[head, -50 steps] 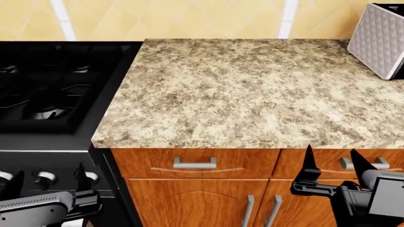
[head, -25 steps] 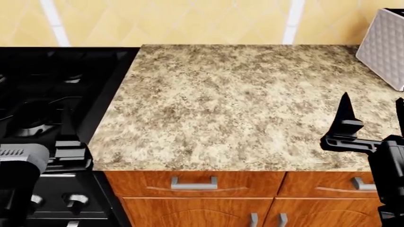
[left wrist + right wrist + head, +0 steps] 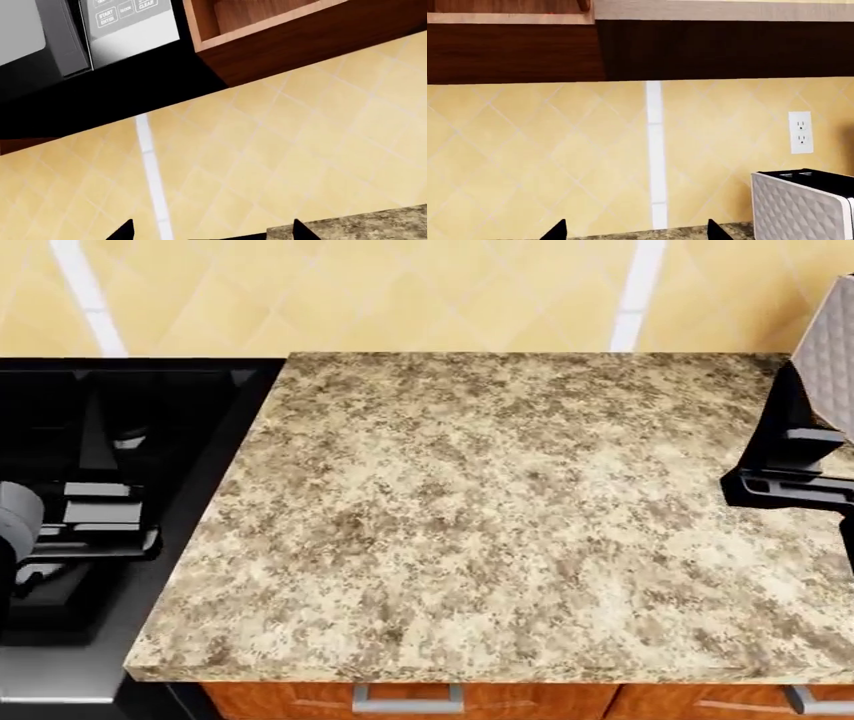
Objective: Pick and place the shaker into the drawer. Then close the cabinet.
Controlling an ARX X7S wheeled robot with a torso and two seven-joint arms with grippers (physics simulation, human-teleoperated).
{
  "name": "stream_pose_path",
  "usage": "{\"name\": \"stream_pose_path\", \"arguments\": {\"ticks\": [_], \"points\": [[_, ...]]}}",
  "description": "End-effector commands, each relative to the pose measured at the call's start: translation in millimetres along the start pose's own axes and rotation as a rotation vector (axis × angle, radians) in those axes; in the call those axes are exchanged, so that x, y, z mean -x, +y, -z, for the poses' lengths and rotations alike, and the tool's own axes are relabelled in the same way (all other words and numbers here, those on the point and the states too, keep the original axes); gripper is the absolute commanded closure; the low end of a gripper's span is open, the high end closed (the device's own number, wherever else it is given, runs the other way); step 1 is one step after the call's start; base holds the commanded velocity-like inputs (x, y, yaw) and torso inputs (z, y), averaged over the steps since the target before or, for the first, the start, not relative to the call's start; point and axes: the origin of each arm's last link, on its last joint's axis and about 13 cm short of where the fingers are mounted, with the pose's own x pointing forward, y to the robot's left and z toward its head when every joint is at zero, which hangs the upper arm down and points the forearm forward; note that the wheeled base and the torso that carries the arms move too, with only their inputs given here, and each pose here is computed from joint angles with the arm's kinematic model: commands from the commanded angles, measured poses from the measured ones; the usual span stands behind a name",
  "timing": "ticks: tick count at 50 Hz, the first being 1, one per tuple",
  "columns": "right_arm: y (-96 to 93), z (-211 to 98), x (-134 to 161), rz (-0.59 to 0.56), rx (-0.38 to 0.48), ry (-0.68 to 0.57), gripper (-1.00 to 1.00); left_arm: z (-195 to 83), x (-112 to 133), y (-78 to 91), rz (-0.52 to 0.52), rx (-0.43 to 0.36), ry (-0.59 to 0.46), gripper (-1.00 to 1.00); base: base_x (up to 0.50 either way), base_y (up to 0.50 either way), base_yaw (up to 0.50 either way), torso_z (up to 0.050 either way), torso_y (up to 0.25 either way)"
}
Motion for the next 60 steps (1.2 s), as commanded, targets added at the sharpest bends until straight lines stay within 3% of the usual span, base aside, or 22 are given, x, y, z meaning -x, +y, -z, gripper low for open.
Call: {"name": "stream_pose_path", "arguments": {"ticks": [1, 35, 60], "points": [[0.8, -16, 2, -0.006, 0.019, -0.043, -1.00, -10, 1, 3.8, -0.007, -0.027, -0.022, -1.00, 0.29, 0.00, 0.00, 0.000, 0.000], [3.3, -37, -3, -0.044, 0.003, -0.067, -1.00, -25, -5, 9.9, -0.019, -0.020, -0.059, -1.00, 0.29, 0.00, 0.00, 0.000, 0.001], [3.3, -42, 0, -0.054, -0.002, -0.087, -1.00, -27, -3, 11.3, -0.021, -0.022, -0.065, -1.00, 0.12, 0.00, 0.00, 0.000, 0.000]]}}
